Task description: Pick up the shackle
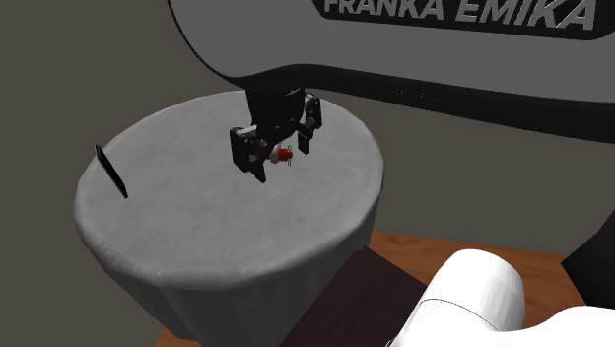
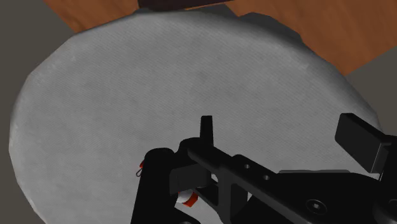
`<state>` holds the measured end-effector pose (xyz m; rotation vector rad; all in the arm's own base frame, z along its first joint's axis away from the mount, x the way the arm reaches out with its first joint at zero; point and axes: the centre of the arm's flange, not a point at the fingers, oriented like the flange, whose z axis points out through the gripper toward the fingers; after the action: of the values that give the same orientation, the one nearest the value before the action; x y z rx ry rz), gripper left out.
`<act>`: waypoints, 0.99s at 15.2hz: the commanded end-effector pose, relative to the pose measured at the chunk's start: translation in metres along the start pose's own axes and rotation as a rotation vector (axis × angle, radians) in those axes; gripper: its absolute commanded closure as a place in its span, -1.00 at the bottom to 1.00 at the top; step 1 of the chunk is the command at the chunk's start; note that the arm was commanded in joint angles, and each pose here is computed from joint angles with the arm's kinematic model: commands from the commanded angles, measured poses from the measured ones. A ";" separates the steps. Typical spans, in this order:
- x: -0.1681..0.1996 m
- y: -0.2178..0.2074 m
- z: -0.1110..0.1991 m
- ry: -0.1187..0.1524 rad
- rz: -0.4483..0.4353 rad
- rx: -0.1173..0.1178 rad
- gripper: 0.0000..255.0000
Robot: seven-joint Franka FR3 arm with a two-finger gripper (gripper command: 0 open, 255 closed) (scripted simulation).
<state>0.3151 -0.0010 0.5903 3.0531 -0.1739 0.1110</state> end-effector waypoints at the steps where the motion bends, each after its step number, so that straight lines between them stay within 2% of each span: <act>1: 0.000 0.000 0.000 0.000 0.000 0.000 -1.00; 15: 0.150 0.090 0.101 -0.114 -0.030 0.055 -1.00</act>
<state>0.4486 -0.1082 0.5183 3.1131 -0.1392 -0.0483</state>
